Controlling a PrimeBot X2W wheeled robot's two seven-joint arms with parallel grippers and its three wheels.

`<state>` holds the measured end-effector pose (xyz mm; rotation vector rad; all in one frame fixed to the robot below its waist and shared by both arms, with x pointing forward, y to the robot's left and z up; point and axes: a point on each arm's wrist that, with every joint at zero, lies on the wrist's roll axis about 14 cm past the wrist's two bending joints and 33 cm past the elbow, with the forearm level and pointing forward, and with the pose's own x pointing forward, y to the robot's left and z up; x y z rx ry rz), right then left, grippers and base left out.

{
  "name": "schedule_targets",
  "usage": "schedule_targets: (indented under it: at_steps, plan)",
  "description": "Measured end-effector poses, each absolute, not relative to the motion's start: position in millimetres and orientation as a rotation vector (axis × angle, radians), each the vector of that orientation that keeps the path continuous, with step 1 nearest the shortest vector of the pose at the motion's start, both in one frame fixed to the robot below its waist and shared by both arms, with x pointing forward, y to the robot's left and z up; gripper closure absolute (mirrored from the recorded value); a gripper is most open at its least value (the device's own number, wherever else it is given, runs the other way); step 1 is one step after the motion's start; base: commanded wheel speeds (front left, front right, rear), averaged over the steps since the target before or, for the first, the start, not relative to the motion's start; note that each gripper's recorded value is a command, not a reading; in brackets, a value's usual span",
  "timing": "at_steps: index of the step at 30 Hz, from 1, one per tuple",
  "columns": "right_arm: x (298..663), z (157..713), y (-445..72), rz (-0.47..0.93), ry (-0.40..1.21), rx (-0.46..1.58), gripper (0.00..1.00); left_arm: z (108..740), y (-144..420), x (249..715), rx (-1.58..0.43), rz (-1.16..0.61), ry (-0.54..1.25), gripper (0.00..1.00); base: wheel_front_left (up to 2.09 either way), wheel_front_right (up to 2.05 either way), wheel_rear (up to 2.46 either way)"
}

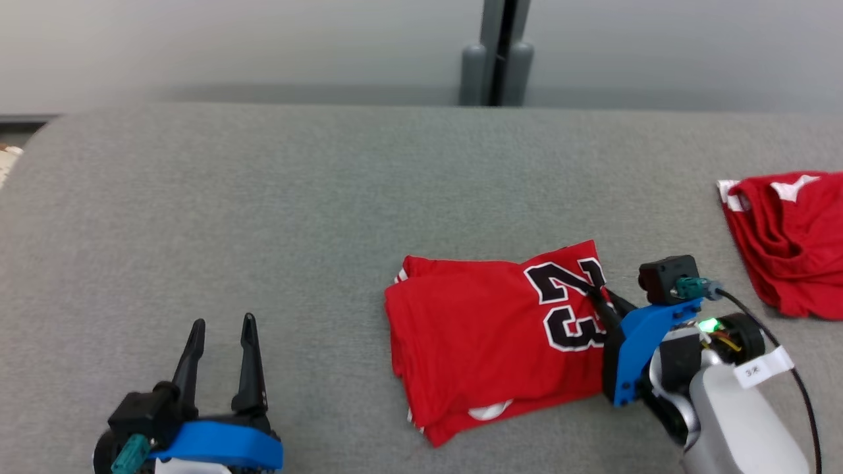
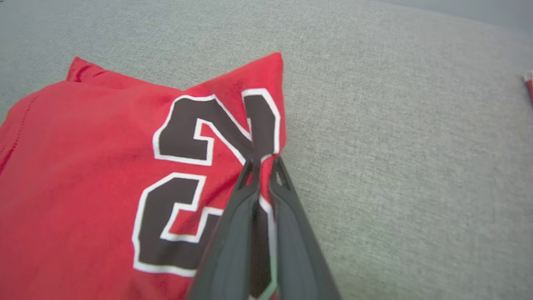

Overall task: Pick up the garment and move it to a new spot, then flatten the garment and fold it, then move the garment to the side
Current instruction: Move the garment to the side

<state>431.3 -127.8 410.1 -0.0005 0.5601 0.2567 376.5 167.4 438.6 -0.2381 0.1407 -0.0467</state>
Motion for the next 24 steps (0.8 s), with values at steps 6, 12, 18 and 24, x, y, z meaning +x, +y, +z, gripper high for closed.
schedule_targets:
  at_steps: [6, 12, 18, 24]
  plan:
    - [437, 426, -211, 0.074, 0.52, -0.053, 1.0, 437, 114, 411, -0.241, -0.212, 0.136, 0.0, 0.0, 0.0, 0.0]
    - [425, 444, -286, -0.119, 0.481, -0.083, 1.0, 424, 51, 441, -0.25, -0.404, 0.164, 0.0, 0.0, 0.0, 0.0]
    - [408, 451, -322, -0.234, 0.465, -0.081, 1.0, 415, 2, 455, -0.261, -0.546, 0.188, 0.0, 0.0, 0.0, 0.0]
    - [422, 462, -320, -0.223, 0.431, -0.096, 1.0, 413, -6, 459, -0.257, -0.575, 0.191, 0.0, 0.0, 0.0, 0.0]
